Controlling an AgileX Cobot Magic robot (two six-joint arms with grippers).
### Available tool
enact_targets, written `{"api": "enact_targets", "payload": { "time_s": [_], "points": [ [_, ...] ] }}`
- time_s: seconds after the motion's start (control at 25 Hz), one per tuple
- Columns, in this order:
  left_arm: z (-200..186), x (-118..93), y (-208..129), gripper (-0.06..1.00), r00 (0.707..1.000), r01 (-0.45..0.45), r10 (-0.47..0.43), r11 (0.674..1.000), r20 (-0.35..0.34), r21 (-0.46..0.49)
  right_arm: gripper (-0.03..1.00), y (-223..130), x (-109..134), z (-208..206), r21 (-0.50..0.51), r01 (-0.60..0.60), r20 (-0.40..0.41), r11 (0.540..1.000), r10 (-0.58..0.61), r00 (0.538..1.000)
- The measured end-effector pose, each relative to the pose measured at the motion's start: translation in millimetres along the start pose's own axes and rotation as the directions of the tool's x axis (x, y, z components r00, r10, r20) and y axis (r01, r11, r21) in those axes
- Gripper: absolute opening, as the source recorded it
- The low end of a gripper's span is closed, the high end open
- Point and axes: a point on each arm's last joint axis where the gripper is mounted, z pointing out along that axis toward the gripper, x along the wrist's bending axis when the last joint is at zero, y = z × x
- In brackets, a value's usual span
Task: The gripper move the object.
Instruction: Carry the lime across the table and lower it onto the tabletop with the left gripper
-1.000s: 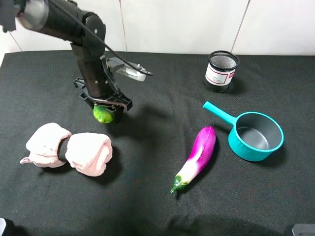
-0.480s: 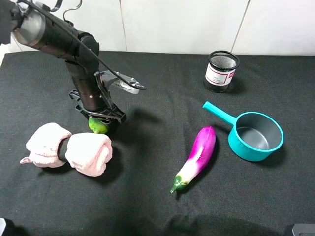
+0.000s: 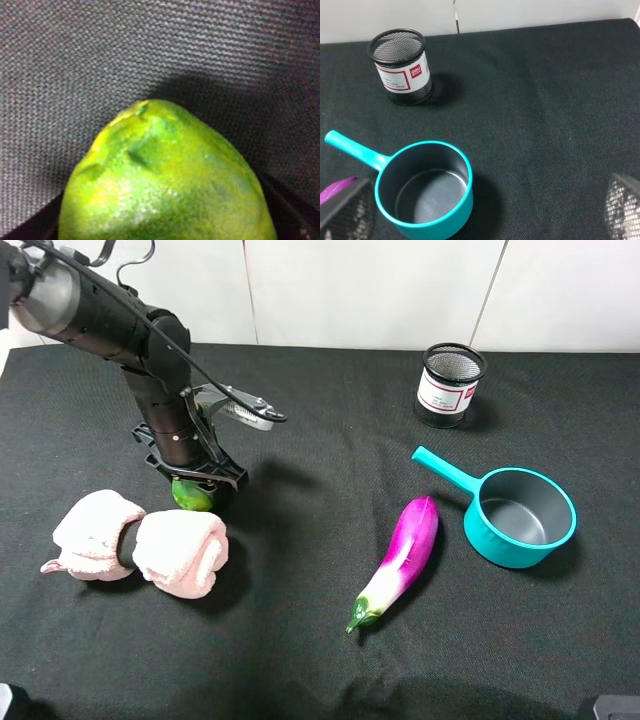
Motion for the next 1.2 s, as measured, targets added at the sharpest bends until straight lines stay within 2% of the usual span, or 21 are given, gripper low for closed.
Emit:
{"api": "enact_targets", "payload": {
  "time_s": [0.8,1.2],
  "points": [
    [0.0,0.7,-0.2,0.62,1.000,-0.005,0.005,1.000,-0.005,0.002,0.69,0.0,0.0,0.0,0.000,0.000,0.000,1.000,0.000,1.000],
    [-0.6,2.7,-0.1,0.88,1.000,-0.010,0.010,1.000,-0.012,0.019,0.69,0.0,0.0,0.0,0.000,0.000,0.000,1.000,0.000,1.000]
  ]
}}
